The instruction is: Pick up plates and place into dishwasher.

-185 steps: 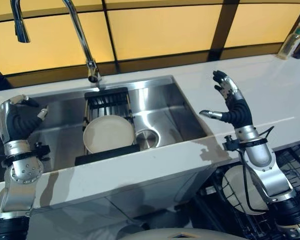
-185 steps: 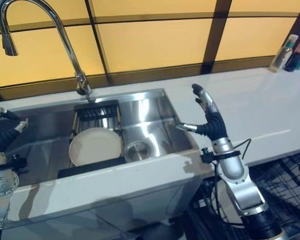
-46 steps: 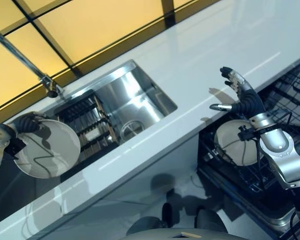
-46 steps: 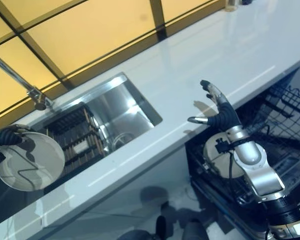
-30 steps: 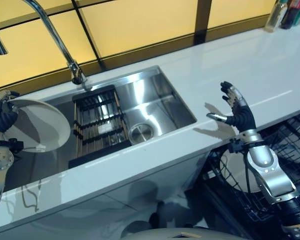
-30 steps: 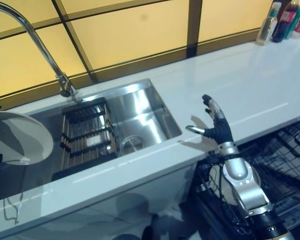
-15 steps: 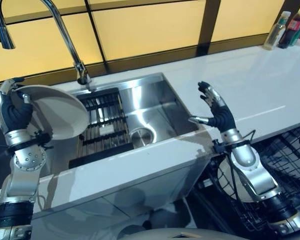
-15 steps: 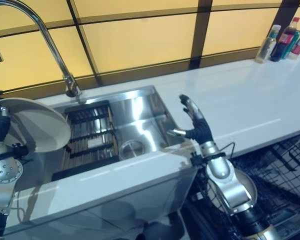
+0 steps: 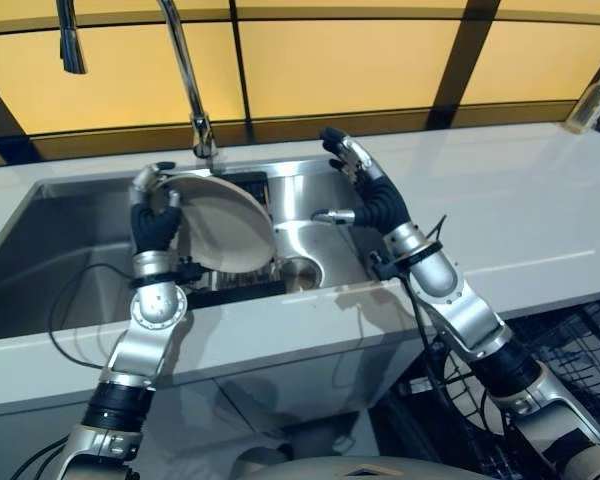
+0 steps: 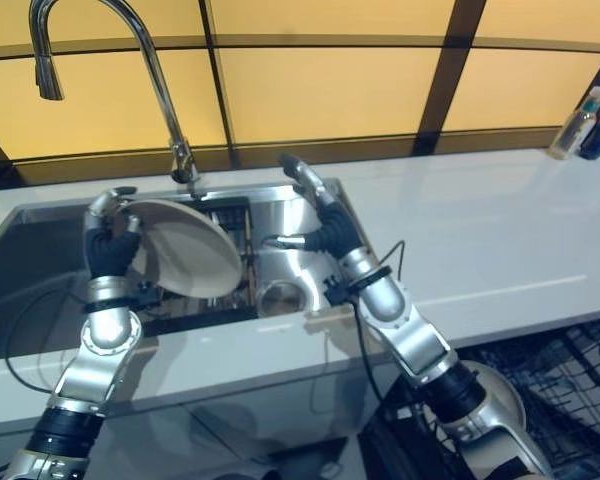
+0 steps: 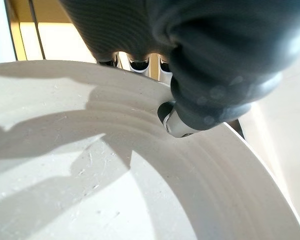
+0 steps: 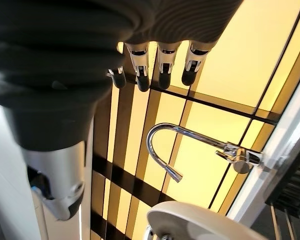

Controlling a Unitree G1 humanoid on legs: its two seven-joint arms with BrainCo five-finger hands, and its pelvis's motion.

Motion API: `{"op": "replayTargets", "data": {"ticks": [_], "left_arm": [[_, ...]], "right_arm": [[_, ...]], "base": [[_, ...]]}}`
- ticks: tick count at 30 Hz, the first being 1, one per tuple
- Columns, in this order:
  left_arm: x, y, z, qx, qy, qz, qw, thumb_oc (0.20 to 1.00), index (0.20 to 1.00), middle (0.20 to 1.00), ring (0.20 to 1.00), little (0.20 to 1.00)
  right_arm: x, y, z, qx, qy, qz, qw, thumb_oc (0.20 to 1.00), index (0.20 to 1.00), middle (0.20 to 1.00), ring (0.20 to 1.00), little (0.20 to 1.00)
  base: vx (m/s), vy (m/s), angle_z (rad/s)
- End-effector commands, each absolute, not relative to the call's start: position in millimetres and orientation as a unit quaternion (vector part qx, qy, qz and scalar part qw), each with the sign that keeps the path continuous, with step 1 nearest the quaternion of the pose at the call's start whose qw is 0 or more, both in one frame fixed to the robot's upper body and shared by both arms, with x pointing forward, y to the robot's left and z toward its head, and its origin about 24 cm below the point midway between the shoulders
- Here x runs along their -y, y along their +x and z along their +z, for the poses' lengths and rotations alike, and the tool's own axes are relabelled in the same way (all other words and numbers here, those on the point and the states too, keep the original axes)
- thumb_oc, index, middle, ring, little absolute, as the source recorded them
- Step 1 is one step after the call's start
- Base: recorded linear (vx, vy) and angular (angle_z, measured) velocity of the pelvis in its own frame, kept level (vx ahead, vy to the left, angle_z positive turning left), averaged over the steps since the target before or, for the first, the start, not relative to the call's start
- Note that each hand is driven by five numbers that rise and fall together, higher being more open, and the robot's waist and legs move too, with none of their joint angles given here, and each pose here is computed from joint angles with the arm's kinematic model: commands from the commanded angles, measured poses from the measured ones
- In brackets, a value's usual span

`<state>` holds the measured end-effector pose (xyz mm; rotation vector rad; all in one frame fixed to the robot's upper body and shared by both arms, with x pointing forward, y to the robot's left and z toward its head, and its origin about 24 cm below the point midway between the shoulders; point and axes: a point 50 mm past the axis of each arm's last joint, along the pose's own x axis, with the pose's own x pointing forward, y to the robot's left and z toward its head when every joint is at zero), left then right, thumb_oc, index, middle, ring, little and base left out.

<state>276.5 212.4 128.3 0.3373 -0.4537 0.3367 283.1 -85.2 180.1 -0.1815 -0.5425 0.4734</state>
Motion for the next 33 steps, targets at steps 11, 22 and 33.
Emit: {"op": "replayTargets", "data": {"ticks": [11, 22, 33], "left_arm": [[-162, 293, 158, 0.276, 0.116, 0.099, 0.949, 0.2, 0.2, 0.2, 0.2, 0.2], [-168, 294, 160, 0.277, 0.143, 0.114, 0.943, 0.2, 0.2, 0.2, 0.2, 0.2], [-173, 295, 162, 0.274, 0.16, 0.131, 0.939, 0.2, 0.2, 0.2, 0.2, 0.2]], "right_arm": [[30, 278, 197, 0.262, -0.092, 0.34, 0.899, 1.0, 1.0, 1.0, 1.0, 1.0], [25, 286, 158, 0.116, -0.114, 0.345, 0.925, 1.0, 1.0, 1.0, 1.0, 1.0], [28, 290, 131, 0.027, -0.125, 0.304, 0.944, 1.0, 1.0, 1.0, 1.0, 1.0]], "base": [[0.01, 0.0, 0.01], [0.01, -0.02, 0.07], [0.0, 0.0, 0.0]]}}
